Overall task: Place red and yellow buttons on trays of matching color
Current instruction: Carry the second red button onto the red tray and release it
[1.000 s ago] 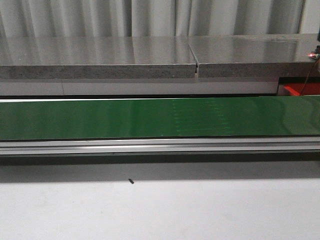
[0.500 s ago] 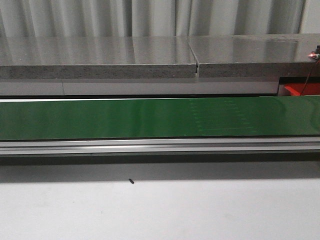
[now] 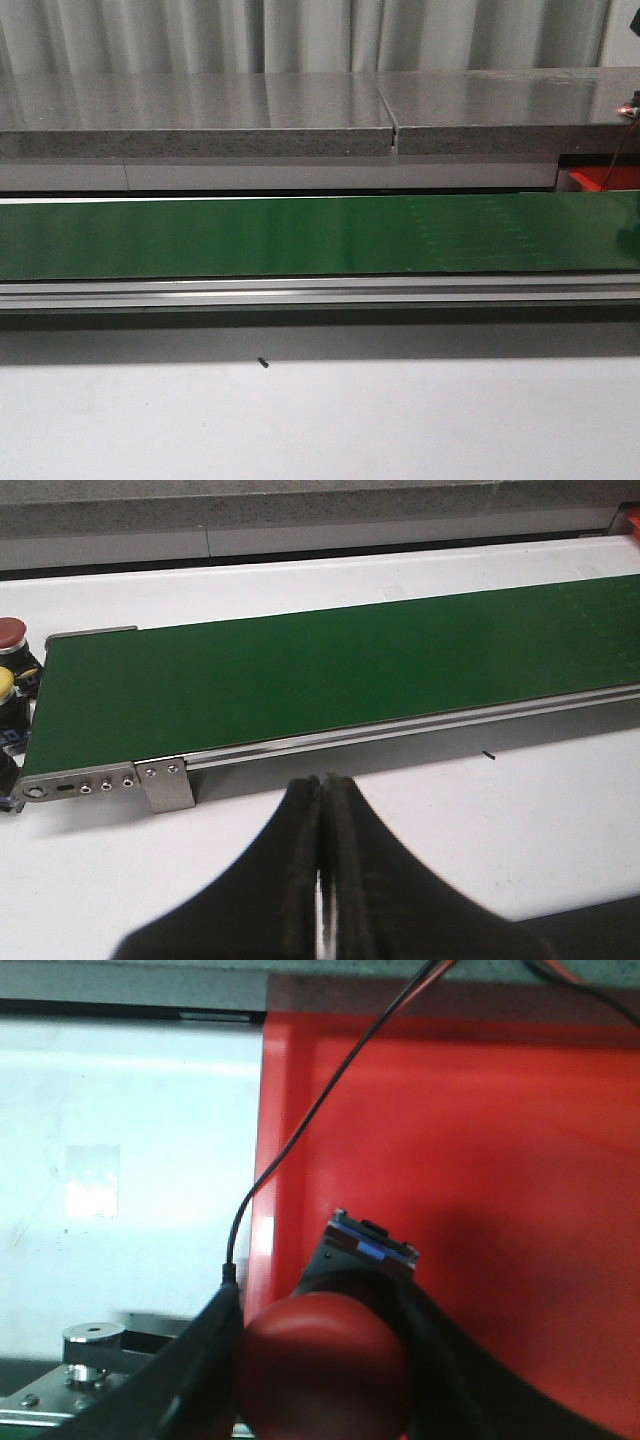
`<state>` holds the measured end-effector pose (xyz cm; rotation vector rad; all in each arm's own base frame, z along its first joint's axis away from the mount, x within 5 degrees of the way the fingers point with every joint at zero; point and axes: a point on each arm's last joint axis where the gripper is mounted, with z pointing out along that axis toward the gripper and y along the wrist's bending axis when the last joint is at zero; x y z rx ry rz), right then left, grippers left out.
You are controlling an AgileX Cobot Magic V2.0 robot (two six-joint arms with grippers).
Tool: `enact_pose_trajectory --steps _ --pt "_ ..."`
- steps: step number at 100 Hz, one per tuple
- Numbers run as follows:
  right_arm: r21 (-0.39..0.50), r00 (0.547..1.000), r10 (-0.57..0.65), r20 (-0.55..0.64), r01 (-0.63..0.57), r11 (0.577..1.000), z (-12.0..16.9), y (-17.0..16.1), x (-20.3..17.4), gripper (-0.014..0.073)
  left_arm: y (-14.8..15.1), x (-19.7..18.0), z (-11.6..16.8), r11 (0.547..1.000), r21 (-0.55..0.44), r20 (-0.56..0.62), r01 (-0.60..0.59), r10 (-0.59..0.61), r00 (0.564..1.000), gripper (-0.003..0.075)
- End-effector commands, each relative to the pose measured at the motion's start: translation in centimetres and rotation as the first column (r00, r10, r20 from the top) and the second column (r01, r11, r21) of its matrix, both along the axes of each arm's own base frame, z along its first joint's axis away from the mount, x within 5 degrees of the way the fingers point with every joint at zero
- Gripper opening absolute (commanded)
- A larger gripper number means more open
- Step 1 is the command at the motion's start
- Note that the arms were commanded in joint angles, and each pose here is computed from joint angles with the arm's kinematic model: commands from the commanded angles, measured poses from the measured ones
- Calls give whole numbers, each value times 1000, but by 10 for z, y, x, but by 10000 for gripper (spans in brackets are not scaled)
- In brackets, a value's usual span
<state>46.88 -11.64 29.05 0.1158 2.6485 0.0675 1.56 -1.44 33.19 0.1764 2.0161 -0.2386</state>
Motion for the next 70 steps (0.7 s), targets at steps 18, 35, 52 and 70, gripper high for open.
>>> enact_pose_trajectory --steps 18,35,52,70 --pt "-24 997 -12 78 14 1000 0 -7 11 45 -1 3 11 999 -35 65 1 2 998 -20" --pt "-22 998 -15 63 17 1000 -17 -10 18 45 -1 3 11 999 -35 65 1 2 998 -20" --pt "-18 999 -16 48 17 1000 -26 -11 21 52 -1 3 11 999 -35 65 1 2 998 -20" --pt "-16 999 -16 40 16 1000 -30 -11 22 119 -1 3 11 999 -35 65 1 2 998 -20"
